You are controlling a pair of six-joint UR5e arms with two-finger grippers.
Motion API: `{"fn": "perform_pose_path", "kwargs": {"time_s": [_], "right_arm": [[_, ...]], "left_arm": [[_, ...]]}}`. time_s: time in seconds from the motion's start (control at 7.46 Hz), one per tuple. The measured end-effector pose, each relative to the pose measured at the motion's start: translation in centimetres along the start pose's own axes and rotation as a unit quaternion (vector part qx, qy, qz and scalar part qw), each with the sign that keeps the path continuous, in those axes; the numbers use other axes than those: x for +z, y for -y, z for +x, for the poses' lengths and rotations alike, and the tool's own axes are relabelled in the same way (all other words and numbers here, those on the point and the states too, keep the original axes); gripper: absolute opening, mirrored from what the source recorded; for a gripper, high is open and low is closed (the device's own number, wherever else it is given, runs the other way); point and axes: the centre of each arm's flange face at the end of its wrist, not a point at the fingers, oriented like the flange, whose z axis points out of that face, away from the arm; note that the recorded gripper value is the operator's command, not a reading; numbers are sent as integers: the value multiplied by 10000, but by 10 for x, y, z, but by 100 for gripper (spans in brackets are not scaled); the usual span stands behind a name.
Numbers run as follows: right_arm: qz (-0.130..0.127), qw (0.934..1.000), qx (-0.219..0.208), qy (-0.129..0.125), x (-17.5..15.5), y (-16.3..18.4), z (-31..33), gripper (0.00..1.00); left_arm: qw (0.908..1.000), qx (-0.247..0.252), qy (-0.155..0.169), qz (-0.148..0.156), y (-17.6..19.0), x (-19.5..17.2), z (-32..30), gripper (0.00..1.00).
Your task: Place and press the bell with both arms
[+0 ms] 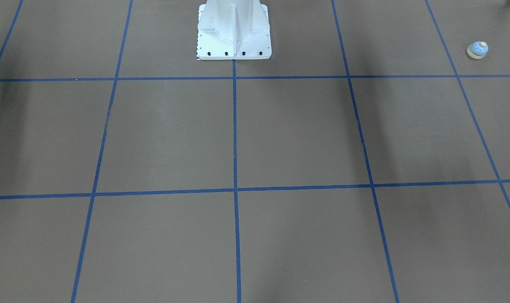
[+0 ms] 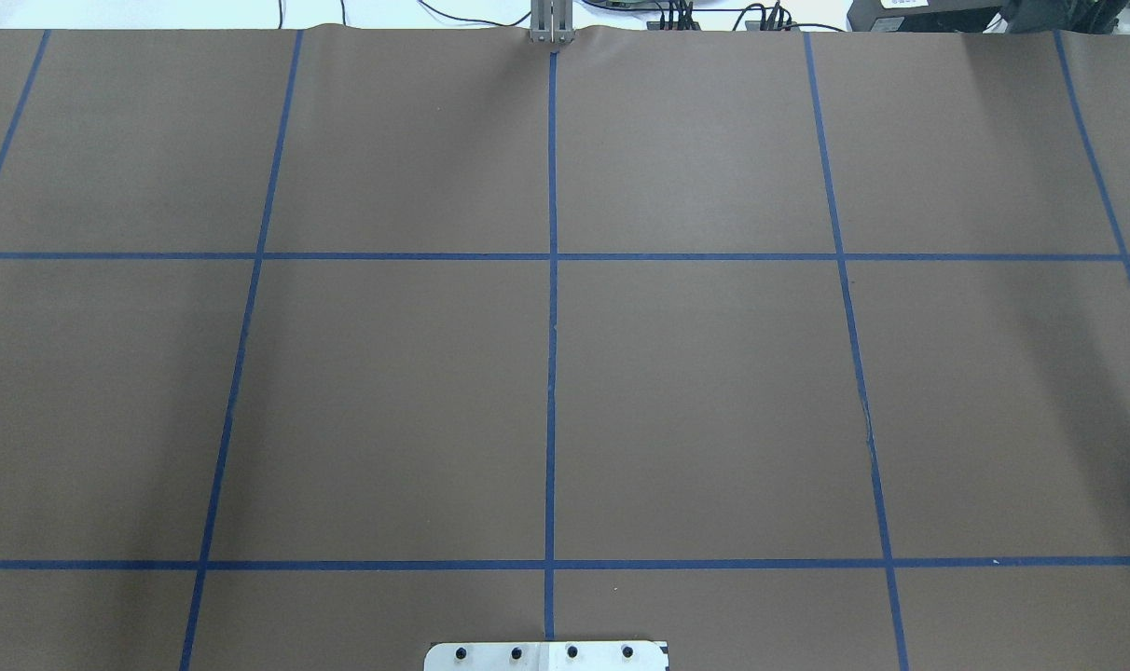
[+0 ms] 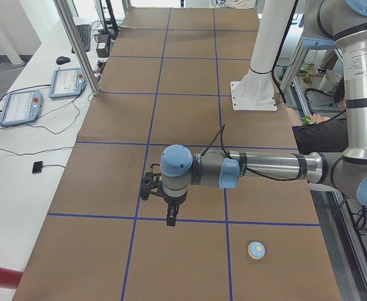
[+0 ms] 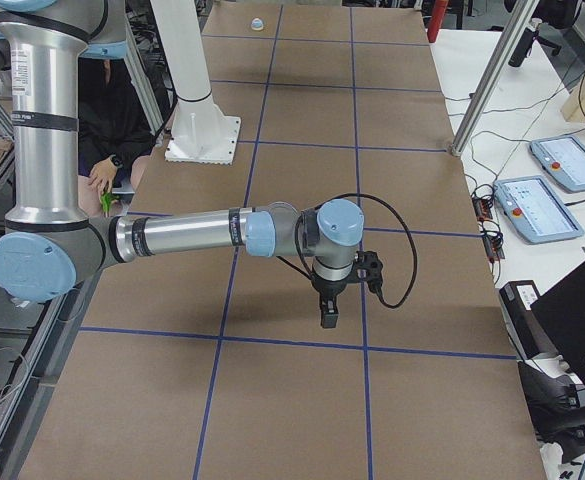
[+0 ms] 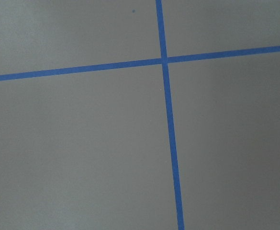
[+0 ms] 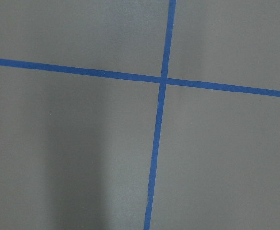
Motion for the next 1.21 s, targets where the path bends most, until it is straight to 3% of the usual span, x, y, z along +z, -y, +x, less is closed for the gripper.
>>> {"fn": "perform_pose_path", "kwargs": {"time_s": [0.8,1.21], "right_arm": [[141,9998,-164,-6,-13,3,-12,100],[590,9968,-534,-23,-25,12,-24,100]], "left_arm": [[9999,93,7,95,4,-9,8,100],[9995,203,18,230,18,-20,17,100]]}}
